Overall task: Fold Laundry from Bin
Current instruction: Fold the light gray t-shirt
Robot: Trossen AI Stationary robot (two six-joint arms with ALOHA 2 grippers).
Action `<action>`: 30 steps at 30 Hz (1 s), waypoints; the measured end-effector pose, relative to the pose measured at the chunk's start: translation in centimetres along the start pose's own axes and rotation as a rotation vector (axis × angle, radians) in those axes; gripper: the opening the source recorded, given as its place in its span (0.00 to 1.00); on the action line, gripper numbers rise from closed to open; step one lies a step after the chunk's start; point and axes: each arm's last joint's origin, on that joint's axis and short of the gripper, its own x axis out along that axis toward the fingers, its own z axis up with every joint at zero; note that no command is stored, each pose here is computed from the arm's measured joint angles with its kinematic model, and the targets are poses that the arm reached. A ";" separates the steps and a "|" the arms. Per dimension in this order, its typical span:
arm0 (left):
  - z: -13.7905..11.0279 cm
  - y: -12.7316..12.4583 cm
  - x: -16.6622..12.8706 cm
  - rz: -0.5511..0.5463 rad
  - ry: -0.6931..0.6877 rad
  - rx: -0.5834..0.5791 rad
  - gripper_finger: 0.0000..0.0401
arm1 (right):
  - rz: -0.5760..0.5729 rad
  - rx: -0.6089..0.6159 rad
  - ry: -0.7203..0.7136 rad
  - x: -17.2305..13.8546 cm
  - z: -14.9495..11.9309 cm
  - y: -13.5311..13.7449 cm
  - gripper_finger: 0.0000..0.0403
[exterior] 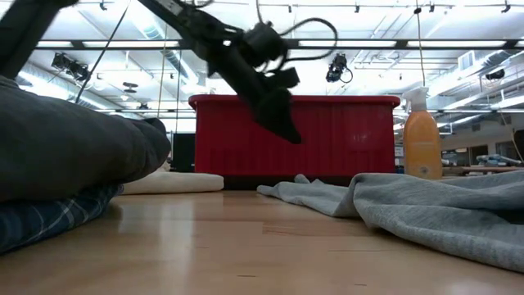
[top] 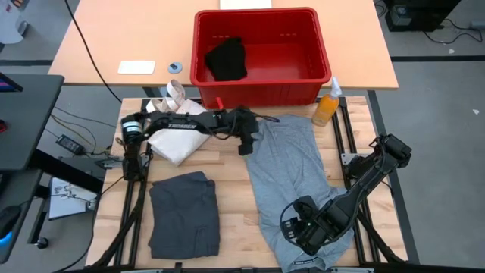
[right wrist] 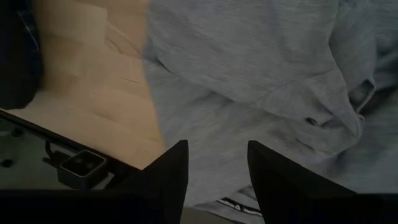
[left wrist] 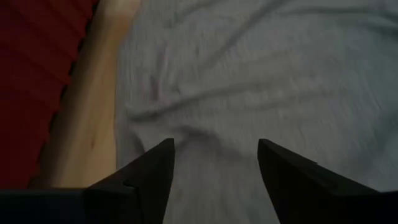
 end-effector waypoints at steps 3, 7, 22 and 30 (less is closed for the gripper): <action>0.4 0.6 1.6 -0.007 0.046 -0.008 0.60 | -0.004 0.003 -0.004 0.0 0.2 0.0 0.43; 0.6 1.8 3.4 0.002 0.105 0.000 0.60 | -0.009 0.002 -0.006 0.0 0.2 0.0 0.43; -1.8 5.7 5.2 0.035 0.188 -0.028 0.57 | -0.035 0.005 -0.089 0.1 1.1 -0.2 0.43; -0.8 4.1 5.0 0.019 0.209 0.044 0.55 | -0.024 0.016 -0.081 0.2 1.3 0.1 0.43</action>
